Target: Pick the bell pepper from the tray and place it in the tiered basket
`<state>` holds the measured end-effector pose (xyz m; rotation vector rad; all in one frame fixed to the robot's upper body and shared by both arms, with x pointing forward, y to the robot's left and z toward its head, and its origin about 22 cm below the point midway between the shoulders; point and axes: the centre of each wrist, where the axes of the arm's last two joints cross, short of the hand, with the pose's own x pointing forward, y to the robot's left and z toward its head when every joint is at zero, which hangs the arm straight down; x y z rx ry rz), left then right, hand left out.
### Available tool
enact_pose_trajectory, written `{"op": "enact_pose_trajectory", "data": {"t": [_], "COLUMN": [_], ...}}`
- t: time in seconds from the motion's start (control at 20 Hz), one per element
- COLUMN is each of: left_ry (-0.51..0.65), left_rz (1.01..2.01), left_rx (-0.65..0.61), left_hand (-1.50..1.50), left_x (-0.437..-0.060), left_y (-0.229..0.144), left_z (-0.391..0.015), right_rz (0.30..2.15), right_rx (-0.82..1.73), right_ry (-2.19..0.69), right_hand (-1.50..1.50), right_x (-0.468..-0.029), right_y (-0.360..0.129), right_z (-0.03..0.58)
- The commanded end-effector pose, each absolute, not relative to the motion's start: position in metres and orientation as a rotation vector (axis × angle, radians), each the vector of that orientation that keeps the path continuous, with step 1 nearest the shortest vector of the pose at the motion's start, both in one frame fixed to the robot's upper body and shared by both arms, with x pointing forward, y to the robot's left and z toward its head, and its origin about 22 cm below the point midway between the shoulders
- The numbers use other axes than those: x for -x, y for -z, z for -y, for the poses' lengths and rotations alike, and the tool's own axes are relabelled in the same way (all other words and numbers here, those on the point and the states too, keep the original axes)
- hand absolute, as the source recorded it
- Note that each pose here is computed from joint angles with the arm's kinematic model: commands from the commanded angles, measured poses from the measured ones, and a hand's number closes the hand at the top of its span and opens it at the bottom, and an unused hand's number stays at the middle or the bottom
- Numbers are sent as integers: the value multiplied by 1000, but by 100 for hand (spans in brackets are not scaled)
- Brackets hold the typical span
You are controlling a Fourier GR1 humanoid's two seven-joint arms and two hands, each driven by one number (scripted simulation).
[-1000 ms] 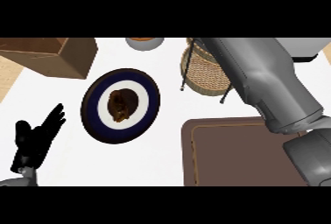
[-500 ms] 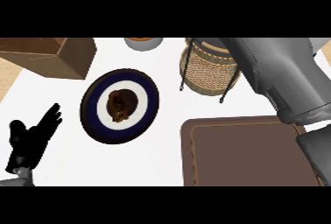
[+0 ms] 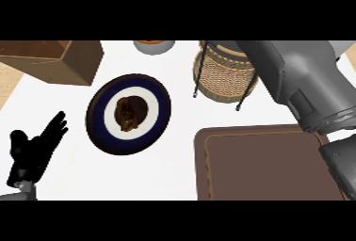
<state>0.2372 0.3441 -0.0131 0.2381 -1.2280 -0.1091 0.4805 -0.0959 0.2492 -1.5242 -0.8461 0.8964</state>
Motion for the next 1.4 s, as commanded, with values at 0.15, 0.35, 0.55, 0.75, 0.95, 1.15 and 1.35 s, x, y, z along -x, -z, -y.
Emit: {"op": "enact_pose_trajectory", "data": {"t": [0.15, 0.35, 0.55, 0.75, 0.95, 1.15, 1.35], "left_ry": [104, 94, 83, 97, 56, 44, 11], "left_rz": [1212, 1219, 1217, 1196, 1200, 1154, 1160], "left_rx": [-213, -257, -273, -247, -294, -296, -314], "left_hand": [0, 0, 0, 0, 0, 0, 0], "left_x": [-231, -232, -234, -226, -221, -203, -199], "left_y": [10, 9, 11, 18, 12, 29, 28], "left_z": [-339, -355, -358, -355, -370, -371, -378], "right_rz": [716, 871, 1071, 1112, 1112, 1211, 1341], "right_rx": [1429, 1440, 1488, 1460, 1303, 1141, 1032], "right_ry": [-719, -655, -464, -258, -51, 88, 192], "right_hand": [-150, -150, -150, -150, -150, -150, -150], "right_x": [-483, -485, -479, -478, -471, -467, -456], "right_y": [-253, -251, -287, -300, -332, -334, -338], "right_z": [109, 130, 116, 124, 122, 147, 159]}}
